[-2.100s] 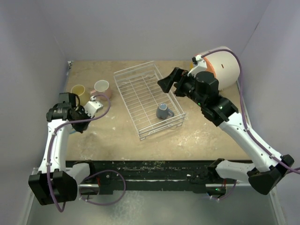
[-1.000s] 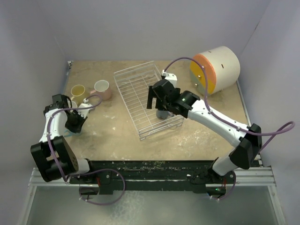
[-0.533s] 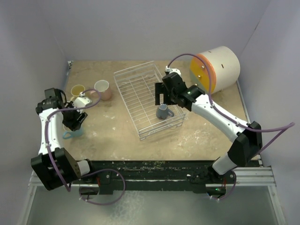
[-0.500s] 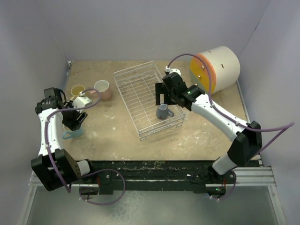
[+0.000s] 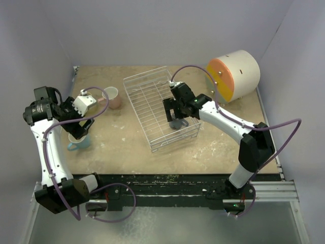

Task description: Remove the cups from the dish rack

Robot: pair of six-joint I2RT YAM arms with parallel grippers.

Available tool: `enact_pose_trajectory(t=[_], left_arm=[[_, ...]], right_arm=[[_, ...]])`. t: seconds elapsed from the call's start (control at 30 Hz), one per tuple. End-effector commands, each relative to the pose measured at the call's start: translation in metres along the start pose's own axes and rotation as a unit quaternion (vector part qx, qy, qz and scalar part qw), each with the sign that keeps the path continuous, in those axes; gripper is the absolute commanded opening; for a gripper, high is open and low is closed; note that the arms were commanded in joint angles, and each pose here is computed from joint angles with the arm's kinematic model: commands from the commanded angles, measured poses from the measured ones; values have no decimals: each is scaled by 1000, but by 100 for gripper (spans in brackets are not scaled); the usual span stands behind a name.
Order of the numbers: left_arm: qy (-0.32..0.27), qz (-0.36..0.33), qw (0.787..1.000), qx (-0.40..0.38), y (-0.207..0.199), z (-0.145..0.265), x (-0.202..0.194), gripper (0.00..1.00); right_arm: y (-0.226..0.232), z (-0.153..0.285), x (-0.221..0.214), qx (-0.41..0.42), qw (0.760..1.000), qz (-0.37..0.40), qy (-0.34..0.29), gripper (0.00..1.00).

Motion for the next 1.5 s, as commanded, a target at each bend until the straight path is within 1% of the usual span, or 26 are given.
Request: enact_pose_trajectory(t=[0.0, 0.13, 0.23, 0.33, 0.47, 0.57, 0.67, 0.73, 0.9, 0.97, 1.17, 1.37, 1.4, 1.47], left_arm=[[-29, 17, 998, -48, -17, 9, 10, 96], [-42, 24, 998, -50, -19, 15, 17, 96], [-52, 35, 996, -62, -22, 19, 23, 97], [-62, 48, 994, -79, -26, 20, 28, 97], [-72, 58, 991, -97, -29, 21, 33, 97], [-75, 64, 990, -105, -31, 21, 35, 98], [-76, 69, 989, -111, -32, 21, 35, 98], [-76, 69, 988, -111, -33, 21, 36, 98], [-81, 63, 989, -107, -37, 29, 37, 98], [-86, 58, 989, -104, -39, 32, 37, 98], [-89, 52, 990, -95, -40, 36, 36, 99], [-88, 62, 988, -108, -39, 32, 38, 99], [-88, 65, 988, -110, -39, 31, 38, 99], [-88, 70, 987, -111, -39, 31, 40, 99]], right_arm=[[0, 1, 6, 16, 999, 22, -20, 97], [3, -7, 8, 17, 1000, 22, -11, 94], [20, -7, 22, 63, 997, -8, -31, 93], [33, -1, 32, 101, 993, -33, -51, 96], [35, 11, 25, 120, 991, -34, -51, 100], [25, 21, 15, 103, 993, -25, -54, 100], [25, 24, 6, 105, 993, -18, -44, 100], [24, 20, 0, 103, 994, -15, -34, 100], [25, 7, -15, 110, 994, 1, -8, 96], [22, 4, -18, 100, 995, 7, 0, 95], [11, 9, -10, 95, 995, 10, -9, 95], [1, 8, -8, 87, 996, 28, -5, 95], [2, 6, -9, 93, 995, 31, -3, 95], [7, 0, -12, 112, 993, 39, 1, 90]])
Point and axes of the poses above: each gripper's point midway between its finger pads, its own z axis back along the fingers, its own y axis along the line the jaws close on, x = y × z, the point moved 4 cm from there along z, back along the fingers, and after that the axes turned 11 degrees about z, right-handed, at the moved point
